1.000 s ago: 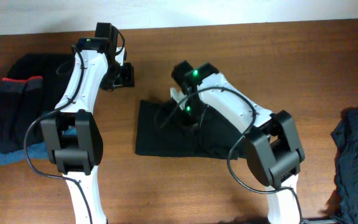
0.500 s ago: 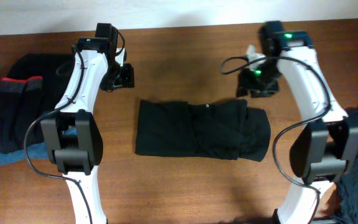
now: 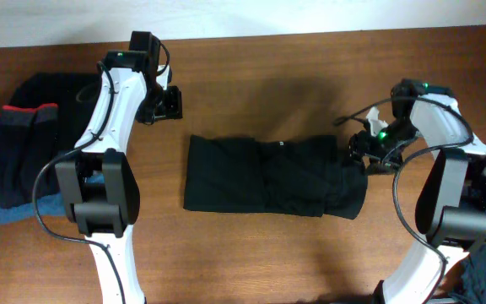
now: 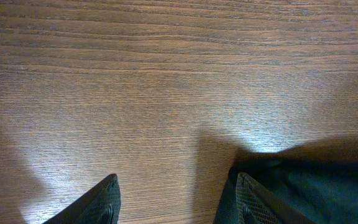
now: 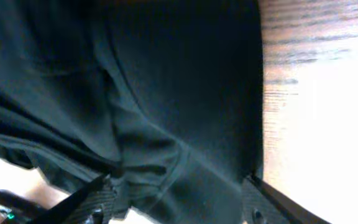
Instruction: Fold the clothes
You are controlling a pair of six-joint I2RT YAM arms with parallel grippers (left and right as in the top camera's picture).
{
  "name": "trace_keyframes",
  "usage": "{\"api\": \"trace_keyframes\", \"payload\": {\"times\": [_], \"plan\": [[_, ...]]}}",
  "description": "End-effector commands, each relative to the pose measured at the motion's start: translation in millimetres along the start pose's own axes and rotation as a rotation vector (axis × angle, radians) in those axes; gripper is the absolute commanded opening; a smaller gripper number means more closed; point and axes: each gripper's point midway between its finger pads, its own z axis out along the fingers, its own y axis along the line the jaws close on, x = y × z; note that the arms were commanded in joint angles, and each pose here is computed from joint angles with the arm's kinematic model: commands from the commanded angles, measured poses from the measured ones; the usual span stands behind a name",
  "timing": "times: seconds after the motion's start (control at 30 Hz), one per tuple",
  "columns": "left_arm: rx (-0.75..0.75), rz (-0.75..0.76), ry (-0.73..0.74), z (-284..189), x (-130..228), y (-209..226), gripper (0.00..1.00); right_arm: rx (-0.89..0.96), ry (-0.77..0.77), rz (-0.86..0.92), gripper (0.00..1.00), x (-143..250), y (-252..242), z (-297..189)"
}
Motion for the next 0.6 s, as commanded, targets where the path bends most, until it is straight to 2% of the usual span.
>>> {"api": "trace_keyframes", "payload": {"times": [0.0, 0.3, 0.57], "plan": [[-0.006, 0.007, -0.008, 0, -4, 2, 0.59, -0.031, 0.012, -0.021, 0.72, 8, 2, 12], [-0.007, 0.007, -0.007, 0, -4, 2, 0.59, -0.137, -0.003, -0.024, 0.82, 14, 9, 41], [-0.007, 0.007, -0.007, 0, -4, 2, 0.59, -0.224, -0.020, -0.045, 0.84, 14, 21, 47]]}}
